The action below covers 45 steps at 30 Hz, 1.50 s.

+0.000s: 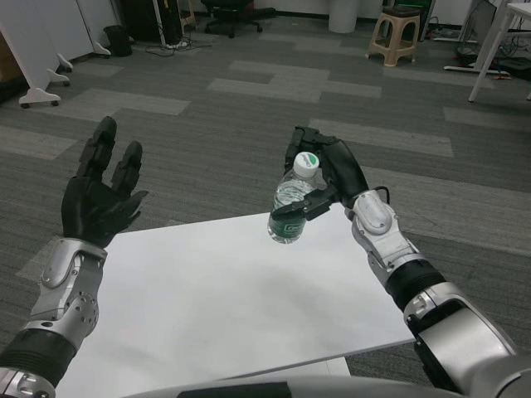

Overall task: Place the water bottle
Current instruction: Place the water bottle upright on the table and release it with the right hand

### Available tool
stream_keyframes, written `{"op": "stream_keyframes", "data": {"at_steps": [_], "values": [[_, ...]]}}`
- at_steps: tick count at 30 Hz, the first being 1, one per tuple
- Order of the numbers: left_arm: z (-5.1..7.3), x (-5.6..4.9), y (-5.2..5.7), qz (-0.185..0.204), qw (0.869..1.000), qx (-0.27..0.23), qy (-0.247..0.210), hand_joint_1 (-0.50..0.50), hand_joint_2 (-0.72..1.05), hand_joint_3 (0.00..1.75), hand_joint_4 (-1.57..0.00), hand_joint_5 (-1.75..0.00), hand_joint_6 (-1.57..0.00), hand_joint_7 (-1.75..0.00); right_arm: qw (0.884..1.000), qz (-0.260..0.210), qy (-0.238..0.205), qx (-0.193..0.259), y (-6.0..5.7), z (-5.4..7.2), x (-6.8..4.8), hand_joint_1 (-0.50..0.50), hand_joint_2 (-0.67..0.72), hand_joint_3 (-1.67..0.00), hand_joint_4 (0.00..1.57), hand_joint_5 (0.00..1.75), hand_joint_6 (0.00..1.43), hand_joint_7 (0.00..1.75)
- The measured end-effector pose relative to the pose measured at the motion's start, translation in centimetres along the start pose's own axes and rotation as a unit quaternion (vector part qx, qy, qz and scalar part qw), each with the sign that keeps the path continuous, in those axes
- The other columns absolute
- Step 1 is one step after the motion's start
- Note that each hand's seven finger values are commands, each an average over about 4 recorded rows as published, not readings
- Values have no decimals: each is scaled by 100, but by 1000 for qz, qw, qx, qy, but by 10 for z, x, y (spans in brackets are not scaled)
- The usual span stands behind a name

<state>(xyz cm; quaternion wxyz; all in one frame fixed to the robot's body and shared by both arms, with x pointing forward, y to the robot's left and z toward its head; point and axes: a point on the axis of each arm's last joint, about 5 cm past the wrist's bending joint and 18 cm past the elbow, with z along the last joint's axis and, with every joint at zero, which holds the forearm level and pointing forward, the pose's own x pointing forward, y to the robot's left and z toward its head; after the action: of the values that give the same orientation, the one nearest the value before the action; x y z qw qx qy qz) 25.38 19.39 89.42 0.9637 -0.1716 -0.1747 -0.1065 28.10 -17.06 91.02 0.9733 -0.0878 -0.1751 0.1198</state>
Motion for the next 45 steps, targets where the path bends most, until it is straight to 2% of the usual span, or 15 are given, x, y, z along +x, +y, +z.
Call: {"op": "stream_keyframes", "data": {"at_steps": [4,8,14,18,22,26,33,36,40,45], "values": [[0,0,0,1,1000,0,0,-50,52,26,0,0,0,0,1000,-17,20,-1,-6,-6,-5,29,-16,-40,124,165,81,168],[0,0,0,1,1000,0,-1,-50,52,26,0,0,0,0,999,-30,41,-2,-11,-13,-10,29,-16,-40,126,165,86,168],[0,0,0,2,1000,0,0,-50,52,26,0,0,0,0,996,-51,75,-4,-17,-23,-22,29,-22,-32,123,165,88,168],[-1,-1,2,6,1000,1,5,-50,52,26,0,0,0,0,991,-66,117,-7,-22,-37,-37,29,-27,-32,116,165,90,168],[-2,0,2,7,1000,1,6,-50,52,26,0,0,0,0,988,-54,138,-37,-24,-43,-46,29,-29,-32,111,165,93,168],[-2,2,2,7,1000,2,6,-50,52,26,0,0,0,0,983,-43,165,-68,-26,-49,-54,29,-29,-32,116,165,96,166],[-2,3,3,9,1000,2,9,-50,52,26,0,0,0,0,974,-53,207,-73,-27,-58,-68,29,-29,-32,123,165,97,168],[-3,3,3,10,1000,3,10,-50,52,26,0,0,0,0,971,-52,223,-76,-28,-61,-72,29,-29,-32,126,165,99,162],[-3,4,3,10,1000,3,11,-50,52,26,0,0,0,0,965,-59,244,-77,-28,-65,-79,29,-29,-26,133,165,103,161],[-3,5,3,10,1000,3,12,-50,43,26,0,0,0,0,958,-57,269,-86,-27,-69,-87,29,-29,-24,136,165,103,161]]}}
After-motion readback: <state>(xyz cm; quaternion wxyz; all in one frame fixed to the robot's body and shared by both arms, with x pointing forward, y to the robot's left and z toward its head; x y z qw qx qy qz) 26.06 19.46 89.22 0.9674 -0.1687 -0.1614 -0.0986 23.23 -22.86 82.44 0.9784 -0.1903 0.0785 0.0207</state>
